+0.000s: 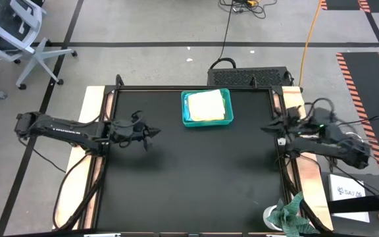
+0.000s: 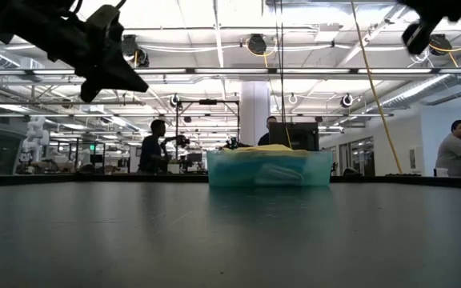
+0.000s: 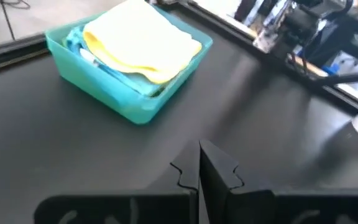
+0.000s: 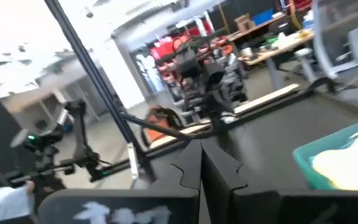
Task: Fold microfiber towels
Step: Return to Home Position
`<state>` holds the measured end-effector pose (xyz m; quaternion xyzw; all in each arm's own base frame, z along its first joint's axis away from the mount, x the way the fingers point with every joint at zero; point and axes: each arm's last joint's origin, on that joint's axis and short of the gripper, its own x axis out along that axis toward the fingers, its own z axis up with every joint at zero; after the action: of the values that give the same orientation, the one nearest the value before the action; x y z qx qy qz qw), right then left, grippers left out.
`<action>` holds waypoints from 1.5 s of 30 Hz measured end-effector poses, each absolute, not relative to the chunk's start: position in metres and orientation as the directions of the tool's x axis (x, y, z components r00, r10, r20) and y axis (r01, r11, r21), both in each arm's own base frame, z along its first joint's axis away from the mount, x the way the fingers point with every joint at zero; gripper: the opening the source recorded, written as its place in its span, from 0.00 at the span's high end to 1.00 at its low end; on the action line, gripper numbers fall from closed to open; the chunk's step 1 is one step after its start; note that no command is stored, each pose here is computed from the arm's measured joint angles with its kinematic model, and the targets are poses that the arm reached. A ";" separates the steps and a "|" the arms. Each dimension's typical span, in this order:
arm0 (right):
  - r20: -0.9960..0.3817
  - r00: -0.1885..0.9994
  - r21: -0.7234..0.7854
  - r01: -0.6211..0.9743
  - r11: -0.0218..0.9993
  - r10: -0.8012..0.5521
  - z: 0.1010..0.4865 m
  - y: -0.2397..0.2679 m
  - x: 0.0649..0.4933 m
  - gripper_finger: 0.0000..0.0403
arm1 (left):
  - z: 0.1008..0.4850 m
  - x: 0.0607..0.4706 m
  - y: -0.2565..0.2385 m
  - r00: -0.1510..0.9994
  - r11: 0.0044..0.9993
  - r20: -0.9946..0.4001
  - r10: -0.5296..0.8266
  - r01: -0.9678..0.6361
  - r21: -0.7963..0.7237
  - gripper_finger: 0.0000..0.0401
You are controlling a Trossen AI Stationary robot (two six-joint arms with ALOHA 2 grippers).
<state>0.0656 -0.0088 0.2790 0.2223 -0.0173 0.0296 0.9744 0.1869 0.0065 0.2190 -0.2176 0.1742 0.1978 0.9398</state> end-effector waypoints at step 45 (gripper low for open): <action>0.129 0.987 0.169 0.079 0.982 -0.101 0.184 -0.021 0.108 1.00 | 0.136 0.151 -0.002 0.939 0.949 -0.307 0.154 -0.227 -0.218 0.96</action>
<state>0.1076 -0.0207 0.1839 0.0821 -0.0684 -0.0454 0.9932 0.1506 -0.0024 0.1364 -0.1260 0.1446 0.0977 0.9766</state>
